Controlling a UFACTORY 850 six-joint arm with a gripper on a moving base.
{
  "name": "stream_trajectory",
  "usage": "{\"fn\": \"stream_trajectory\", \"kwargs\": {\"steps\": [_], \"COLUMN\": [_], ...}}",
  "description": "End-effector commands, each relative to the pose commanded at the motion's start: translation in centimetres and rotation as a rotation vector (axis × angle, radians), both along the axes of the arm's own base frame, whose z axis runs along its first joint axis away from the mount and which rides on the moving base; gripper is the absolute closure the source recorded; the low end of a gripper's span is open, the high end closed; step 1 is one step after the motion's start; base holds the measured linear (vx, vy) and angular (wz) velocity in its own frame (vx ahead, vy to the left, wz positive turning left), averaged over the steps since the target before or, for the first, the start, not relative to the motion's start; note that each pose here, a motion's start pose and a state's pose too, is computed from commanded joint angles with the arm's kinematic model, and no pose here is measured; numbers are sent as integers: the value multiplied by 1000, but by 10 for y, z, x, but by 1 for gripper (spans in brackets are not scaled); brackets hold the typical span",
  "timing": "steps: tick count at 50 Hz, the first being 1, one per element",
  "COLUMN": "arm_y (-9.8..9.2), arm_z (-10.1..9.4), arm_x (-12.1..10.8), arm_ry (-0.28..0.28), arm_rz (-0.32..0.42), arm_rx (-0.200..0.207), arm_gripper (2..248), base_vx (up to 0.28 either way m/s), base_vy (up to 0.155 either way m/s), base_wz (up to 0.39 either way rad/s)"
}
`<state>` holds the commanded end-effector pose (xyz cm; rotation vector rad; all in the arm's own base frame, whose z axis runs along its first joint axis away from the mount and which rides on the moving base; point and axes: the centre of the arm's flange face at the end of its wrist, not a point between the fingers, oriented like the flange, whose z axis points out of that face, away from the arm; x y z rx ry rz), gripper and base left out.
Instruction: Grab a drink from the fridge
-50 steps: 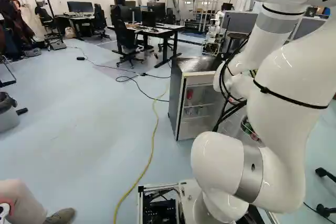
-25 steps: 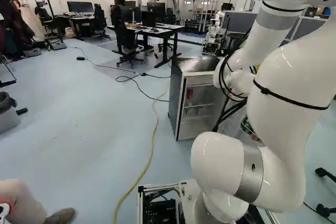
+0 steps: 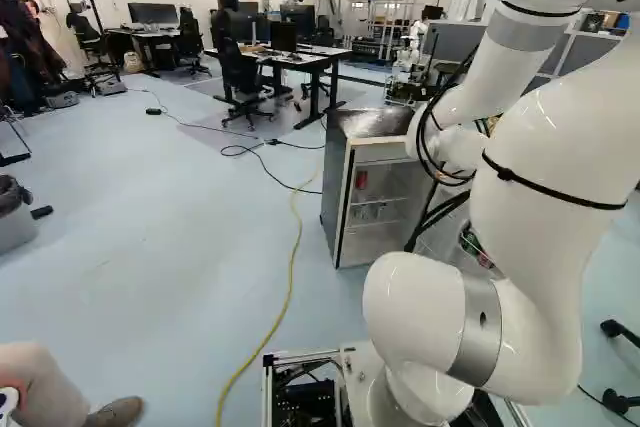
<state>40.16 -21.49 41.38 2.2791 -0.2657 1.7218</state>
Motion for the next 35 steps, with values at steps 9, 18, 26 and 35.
{"fn": "stream_trajectory", "kwargs": {"steps": [9,18,26,35], "arm_y": [-1,-1,0,0], "arm_z": [-1,-1,-2,-3], "arm_x": [6,13,19,26], "arm_ry": [3,7,10,14], "arm_rz": [2,8,14,22], "arm_rx": [3,4,5,6], "arm_gripper": [157,157,157,157], "base_vx": [0,0,0,0], "base_vy": [0,0,0,0], "base_wz": [0,0,0,0]}}
